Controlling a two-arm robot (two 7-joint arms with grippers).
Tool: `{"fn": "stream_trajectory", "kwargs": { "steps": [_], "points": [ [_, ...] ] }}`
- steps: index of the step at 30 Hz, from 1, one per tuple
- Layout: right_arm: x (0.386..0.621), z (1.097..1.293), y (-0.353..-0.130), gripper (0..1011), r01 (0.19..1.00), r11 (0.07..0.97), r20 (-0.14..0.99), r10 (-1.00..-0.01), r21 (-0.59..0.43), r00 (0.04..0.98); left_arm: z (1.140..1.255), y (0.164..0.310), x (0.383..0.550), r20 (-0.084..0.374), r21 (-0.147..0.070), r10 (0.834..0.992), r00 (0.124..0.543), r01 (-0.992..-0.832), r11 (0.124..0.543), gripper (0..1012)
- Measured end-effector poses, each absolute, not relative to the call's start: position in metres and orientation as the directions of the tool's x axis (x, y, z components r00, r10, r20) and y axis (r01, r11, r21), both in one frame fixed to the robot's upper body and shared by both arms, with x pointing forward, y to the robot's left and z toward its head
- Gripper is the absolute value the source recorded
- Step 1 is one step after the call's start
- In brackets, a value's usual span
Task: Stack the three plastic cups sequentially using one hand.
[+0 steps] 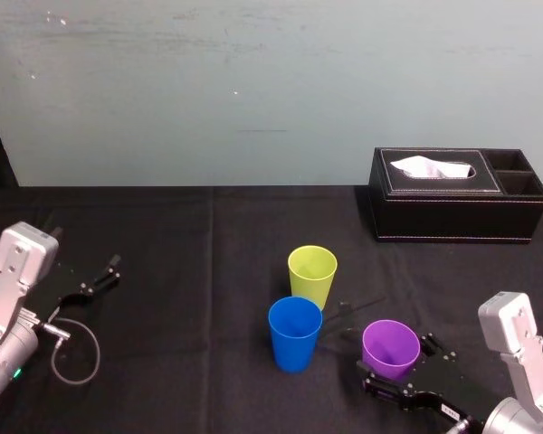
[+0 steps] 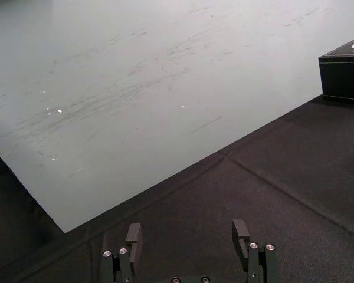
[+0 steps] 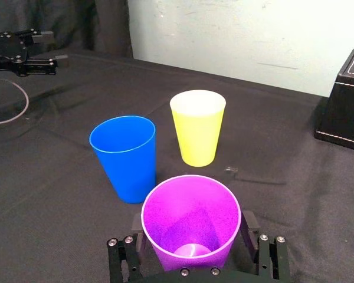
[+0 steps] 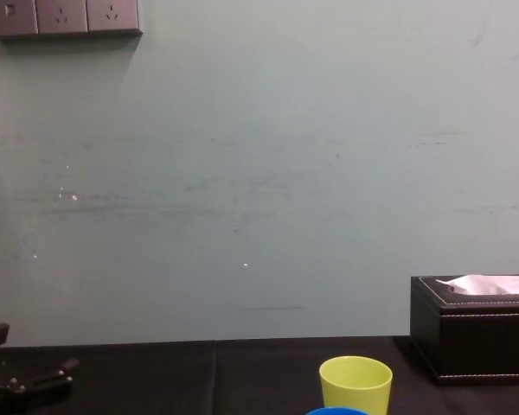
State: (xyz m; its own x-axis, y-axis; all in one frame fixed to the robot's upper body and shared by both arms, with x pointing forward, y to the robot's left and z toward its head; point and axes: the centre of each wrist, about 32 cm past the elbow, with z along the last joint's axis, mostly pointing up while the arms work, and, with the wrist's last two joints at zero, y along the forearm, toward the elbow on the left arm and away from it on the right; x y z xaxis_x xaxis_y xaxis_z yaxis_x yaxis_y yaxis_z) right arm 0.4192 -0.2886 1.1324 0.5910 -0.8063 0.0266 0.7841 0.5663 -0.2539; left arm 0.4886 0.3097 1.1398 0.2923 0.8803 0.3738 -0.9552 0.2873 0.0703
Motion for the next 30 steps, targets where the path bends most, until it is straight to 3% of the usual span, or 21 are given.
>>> {"fn": "stream_trajectory", "kwargs": {
  "steps": [19,30],
  "points": [
    [0.4216,1.1309,-0.2859,997,0.785,0.565,0.029,-0.807,-0.255,0.59,1.1398,0.3097,0.4886,0.374,0.07,0.88,0.292,-0.955,0.287,1000],
    [0.4214,1.1312,-0.2863,750,0.785,0.565,0.029,-0.807,-0.255,0.59,1.1398,0.3097,0.4886,0.374,0.07,0.88,0.292,-0.955,0.287,1000]
  ]
}}
